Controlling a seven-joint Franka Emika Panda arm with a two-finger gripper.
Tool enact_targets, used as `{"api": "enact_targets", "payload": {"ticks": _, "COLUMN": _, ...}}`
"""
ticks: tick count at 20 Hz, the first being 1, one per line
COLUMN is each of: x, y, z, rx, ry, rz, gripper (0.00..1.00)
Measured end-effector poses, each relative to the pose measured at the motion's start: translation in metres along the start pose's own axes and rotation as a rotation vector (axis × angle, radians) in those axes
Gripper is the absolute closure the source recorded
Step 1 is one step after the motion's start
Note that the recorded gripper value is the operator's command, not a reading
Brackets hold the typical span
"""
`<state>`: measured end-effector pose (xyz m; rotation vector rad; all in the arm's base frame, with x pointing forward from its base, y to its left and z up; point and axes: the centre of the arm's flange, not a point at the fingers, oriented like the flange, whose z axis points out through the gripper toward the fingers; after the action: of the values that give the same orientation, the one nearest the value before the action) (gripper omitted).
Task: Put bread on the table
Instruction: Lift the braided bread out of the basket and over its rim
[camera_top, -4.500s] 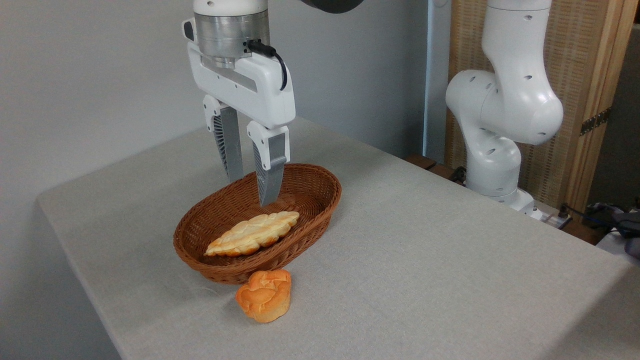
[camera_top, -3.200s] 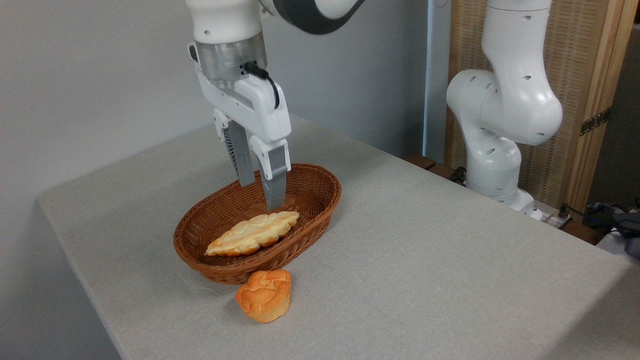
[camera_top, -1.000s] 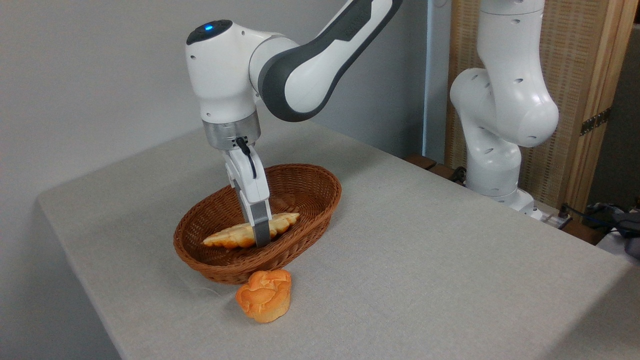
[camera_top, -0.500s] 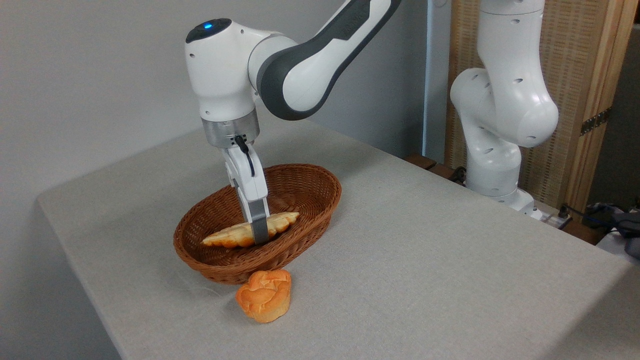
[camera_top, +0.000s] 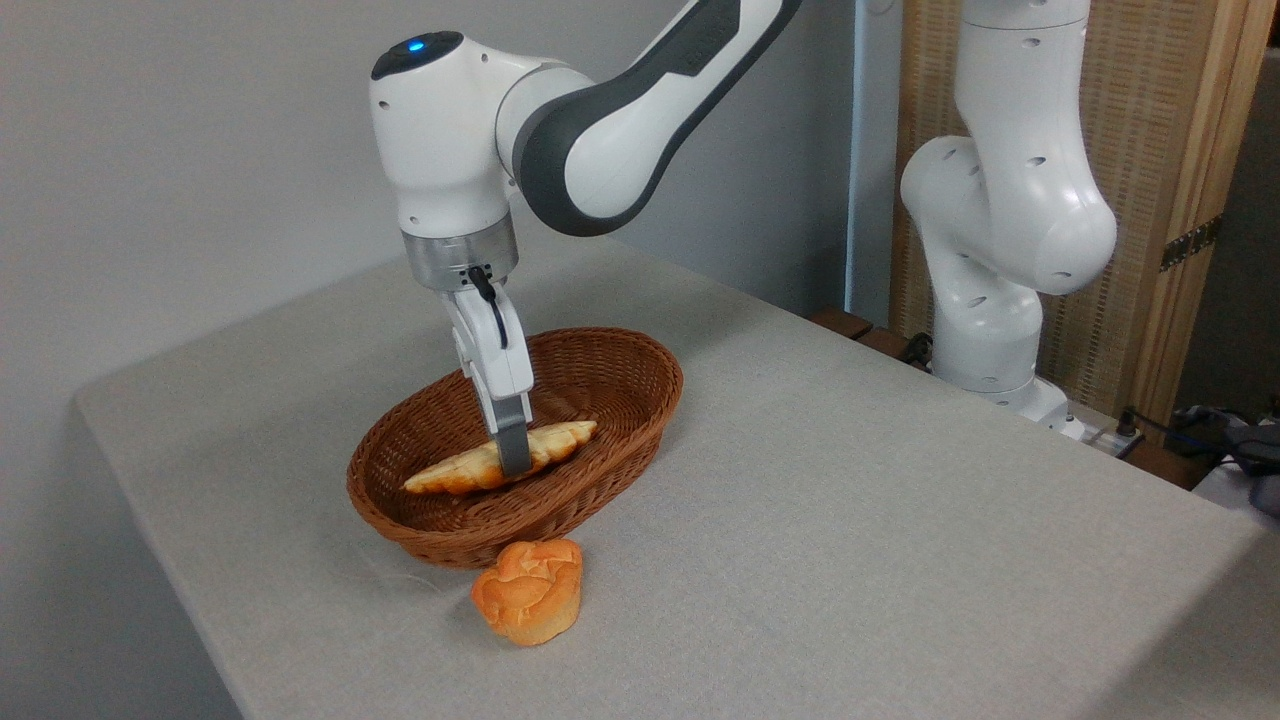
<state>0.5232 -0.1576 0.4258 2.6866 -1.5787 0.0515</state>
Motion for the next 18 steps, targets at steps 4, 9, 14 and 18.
{"api": "enact_targets", "payload": {"ticks": 4, "x": 0.001, "y": 0.000, "z": -0.008, "rx": 0.010, "ry": 0.012, "rz": 0.000, "gripper": 0.69}}
{"api": "enact_targets", "payload": {"ticks": 9, "x": -0.001, "y": 0.000, "z": -0.043, "rx": 0.032, "ry": 0.082, "rz": -0.024, "gripper": 0.67}}
{"api": "enact_targets", "payload": {"ticks": 14, "x": -0.022, "y": -0.011, "z": -0.073, "rx": 0.024, "ry": 0.085, "rz": -0.065, "gripper": 0.65}}
{"api": "enact_targets", "payload": {"ticks": 18, "x": -0.063, "y": -0.039, "z": -0.090, "rx": 0.021, "ry": 0.091, "rz": -0.150, "gripper": 0.64}}
